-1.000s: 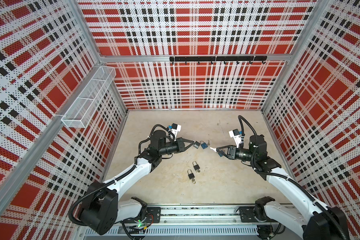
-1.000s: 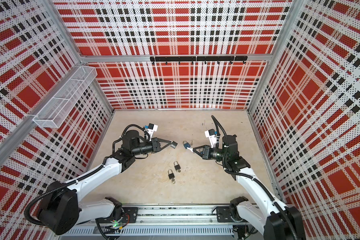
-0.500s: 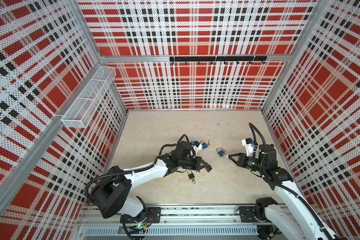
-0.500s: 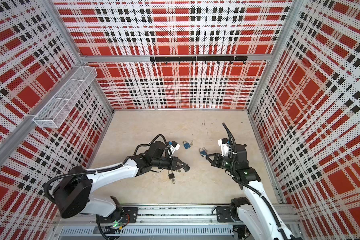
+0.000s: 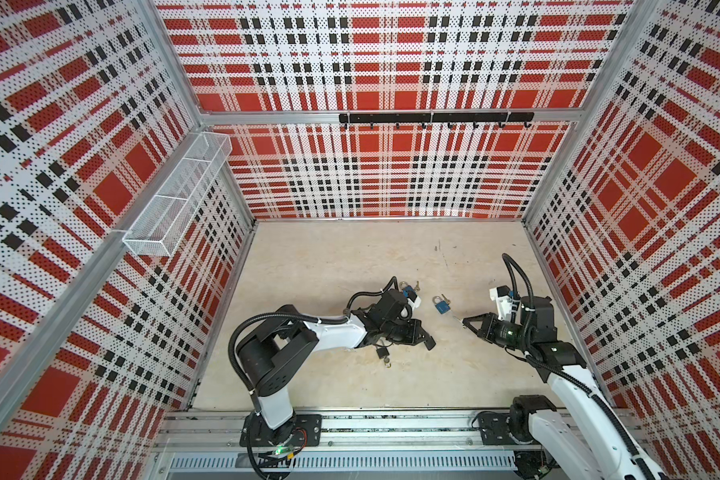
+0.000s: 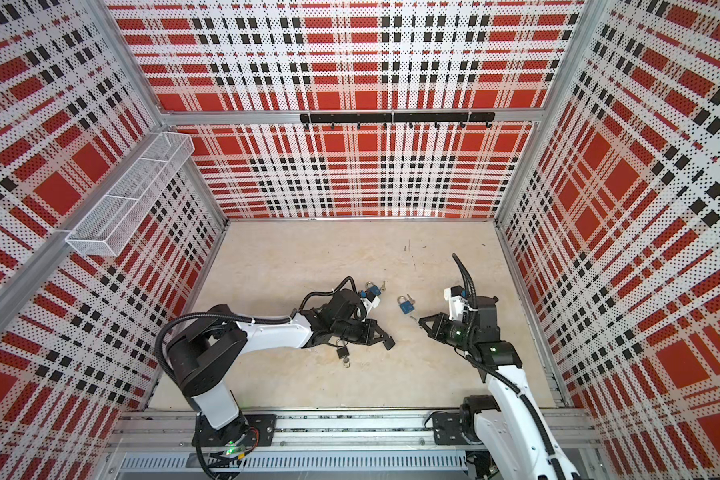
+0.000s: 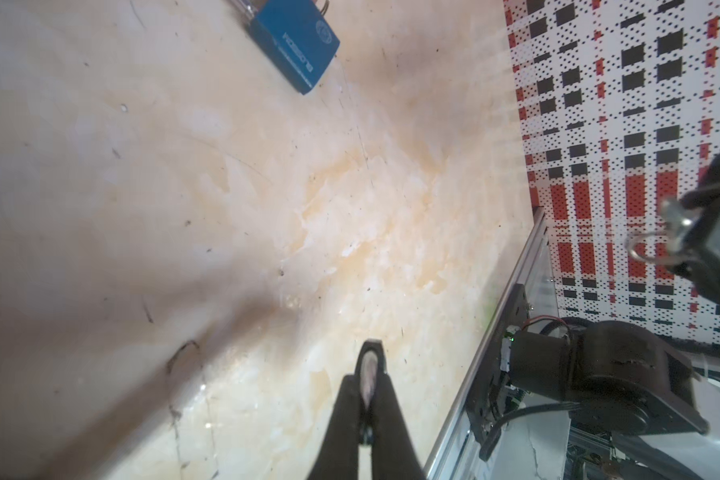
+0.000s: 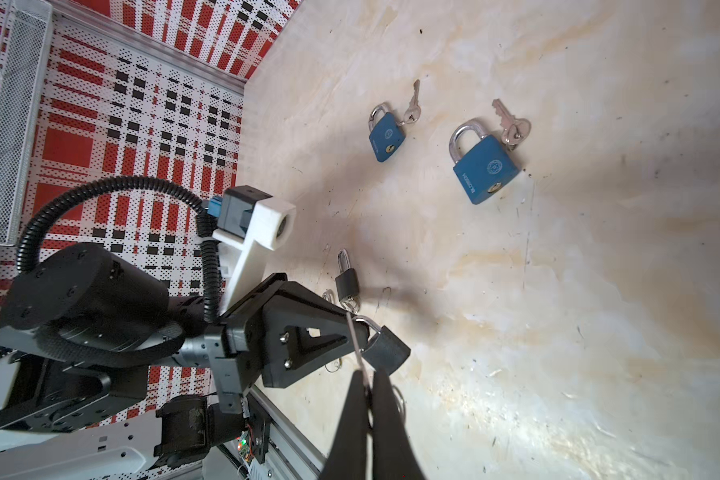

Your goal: Lock with the key

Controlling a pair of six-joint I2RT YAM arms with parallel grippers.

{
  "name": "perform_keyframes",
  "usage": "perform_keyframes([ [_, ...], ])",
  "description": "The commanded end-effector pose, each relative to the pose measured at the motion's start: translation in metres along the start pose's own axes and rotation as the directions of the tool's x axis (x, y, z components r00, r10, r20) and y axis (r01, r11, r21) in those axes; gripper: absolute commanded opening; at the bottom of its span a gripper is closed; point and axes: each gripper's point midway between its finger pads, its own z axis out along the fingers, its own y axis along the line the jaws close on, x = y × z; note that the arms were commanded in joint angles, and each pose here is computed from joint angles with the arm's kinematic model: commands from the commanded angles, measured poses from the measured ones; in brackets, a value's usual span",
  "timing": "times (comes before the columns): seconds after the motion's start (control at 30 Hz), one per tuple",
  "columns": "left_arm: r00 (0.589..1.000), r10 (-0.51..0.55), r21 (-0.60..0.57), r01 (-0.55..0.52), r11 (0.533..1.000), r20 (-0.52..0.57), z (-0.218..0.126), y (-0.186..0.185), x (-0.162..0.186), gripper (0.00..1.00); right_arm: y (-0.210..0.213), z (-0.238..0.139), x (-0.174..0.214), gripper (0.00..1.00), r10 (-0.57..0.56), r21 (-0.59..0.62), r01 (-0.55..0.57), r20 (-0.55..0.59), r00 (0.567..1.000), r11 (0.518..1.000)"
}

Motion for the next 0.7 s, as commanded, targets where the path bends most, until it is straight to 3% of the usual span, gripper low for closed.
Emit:
perform_keyframes([
  [0.0, 0.998, 0.011, 0.055, -0.015, 0.998, 0.063, 0.008, -0.017, -0.021, 0.00, 0.006, 0.000, -0.009, 0.00, -0.040, -0.018, 0.040, 0.016, 0.999, 0.999],
  [0.37, 0.999, -0.013, 0.045, 0.011, 0.999, 0.041, 0.022, -0.008, -0.017, 0.00, 0.012, 0.013, -0.007, 0.00, -0.053, -0.109, 0.051, -0.011, 0.999, 0.993],
  [0.5, 0.999, -0.017, 0.036, 0.015, 0.999, 0.050, 0.022, -0.007, -0.018, 0.23, 0.005, 0.020, -0.001, 0.00, -0.054, -0.089, 0.051, -0.024, 0.998, 0.995],
  [0.67, 0.998, -0.014, 0.016, 0.013, 1.000, 0.066, 0.018, -0.005, -0.020, 0.33, -0.002, 0.028, 0.007, 0.00, -0.063, -0.056, 0.061, -0.030, 0.998, 0.997],
])
